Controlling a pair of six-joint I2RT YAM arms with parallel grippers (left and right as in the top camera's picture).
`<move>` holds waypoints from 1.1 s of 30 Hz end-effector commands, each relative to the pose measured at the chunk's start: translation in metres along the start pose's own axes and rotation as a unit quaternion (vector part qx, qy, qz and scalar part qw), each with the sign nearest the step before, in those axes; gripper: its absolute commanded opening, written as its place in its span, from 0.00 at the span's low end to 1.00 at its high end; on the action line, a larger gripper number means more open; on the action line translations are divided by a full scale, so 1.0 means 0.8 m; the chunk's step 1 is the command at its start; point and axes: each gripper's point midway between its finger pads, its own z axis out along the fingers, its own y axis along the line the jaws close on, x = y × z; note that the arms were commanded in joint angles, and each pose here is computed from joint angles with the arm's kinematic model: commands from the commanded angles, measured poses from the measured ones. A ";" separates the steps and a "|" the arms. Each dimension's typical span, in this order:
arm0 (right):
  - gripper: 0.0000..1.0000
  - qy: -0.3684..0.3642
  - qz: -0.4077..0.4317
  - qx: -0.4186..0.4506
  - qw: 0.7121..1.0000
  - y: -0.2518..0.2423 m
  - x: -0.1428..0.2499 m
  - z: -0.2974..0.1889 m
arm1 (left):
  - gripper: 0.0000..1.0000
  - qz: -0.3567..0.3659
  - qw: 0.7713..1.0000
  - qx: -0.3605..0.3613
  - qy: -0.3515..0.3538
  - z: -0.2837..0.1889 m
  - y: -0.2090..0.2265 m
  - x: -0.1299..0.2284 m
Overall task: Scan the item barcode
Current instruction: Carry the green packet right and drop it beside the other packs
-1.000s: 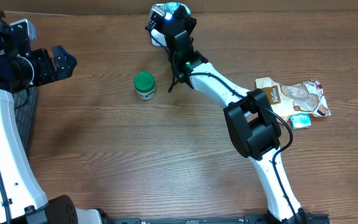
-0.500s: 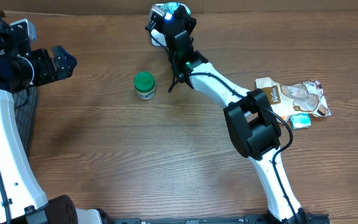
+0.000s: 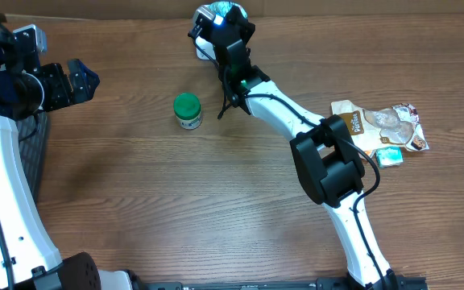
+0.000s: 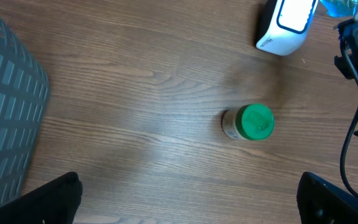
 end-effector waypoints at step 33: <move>0.04 0.457 0.608 -0.214 0.613 -0.192 0.343 -0.289 | 1.00 0.012 1.000 0.003 -0.002 0.000 -0.004 -0.002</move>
